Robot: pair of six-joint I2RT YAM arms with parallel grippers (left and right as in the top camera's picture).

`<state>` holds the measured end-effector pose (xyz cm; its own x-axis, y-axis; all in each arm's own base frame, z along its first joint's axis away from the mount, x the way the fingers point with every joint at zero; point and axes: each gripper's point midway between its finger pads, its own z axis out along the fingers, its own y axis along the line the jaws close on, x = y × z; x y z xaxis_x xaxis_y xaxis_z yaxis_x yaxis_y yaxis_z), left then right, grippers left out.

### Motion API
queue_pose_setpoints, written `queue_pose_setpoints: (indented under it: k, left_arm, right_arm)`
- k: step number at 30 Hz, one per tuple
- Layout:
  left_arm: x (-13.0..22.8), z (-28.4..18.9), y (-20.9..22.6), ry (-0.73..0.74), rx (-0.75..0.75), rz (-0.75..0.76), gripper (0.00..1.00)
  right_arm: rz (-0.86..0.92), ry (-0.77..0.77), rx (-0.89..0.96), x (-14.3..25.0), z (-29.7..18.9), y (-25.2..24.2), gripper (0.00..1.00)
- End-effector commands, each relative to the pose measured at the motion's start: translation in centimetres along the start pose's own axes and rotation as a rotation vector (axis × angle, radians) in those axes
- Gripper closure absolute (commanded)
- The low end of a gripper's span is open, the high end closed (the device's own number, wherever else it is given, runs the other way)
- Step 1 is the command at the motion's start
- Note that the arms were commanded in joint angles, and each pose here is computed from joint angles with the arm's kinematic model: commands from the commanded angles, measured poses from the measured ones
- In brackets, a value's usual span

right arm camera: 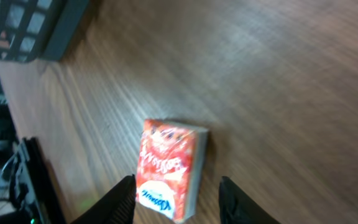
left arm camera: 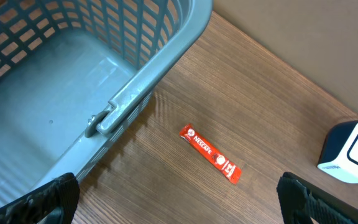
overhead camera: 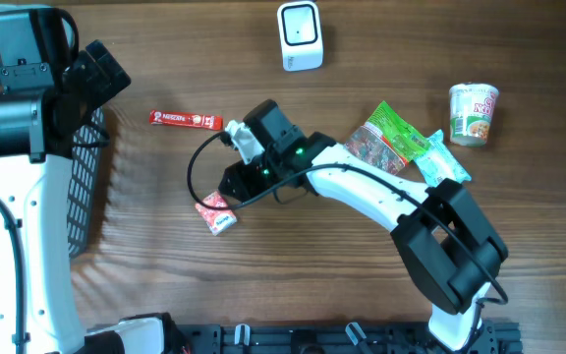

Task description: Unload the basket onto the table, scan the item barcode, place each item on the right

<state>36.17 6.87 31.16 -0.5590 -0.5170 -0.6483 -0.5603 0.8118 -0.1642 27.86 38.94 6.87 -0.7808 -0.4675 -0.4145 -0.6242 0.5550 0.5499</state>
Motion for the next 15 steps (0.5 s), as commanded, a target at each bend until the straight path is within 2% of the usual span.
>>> queue_pose_setpoints:
  k: [1, 11, 13, 15]
  left_arm:
    - [-0.5, -0.3, 0.2, -0.016, -0.005, 0.002, 0.0]
    - [-0.5, -0.3, 0.2, -0.016, -0.005, 0.002, 0.0]
    - [-0.5, -0.3, 0.2, -0.016, -0.005, 0.002, 0.0]
    - [-0.5, -0.3, 0.2, -0.016, -0.005, 0.002, 0.0]
  right_arm:
    - [-0.034, 0.053, -0.058, 2.2, 1.1, 1.4, 0.58]
    - [-0.028, 0.105, -0.066, 4.5, 5.0, 0.0, 0.54]
    - [-0.025, 0.11, -0.065, 4.7, 5.2, -0.2, 0.54]
    - [-0.018, 0.123, -0.063, 5.1, 5.5, -0.3, 0.59]
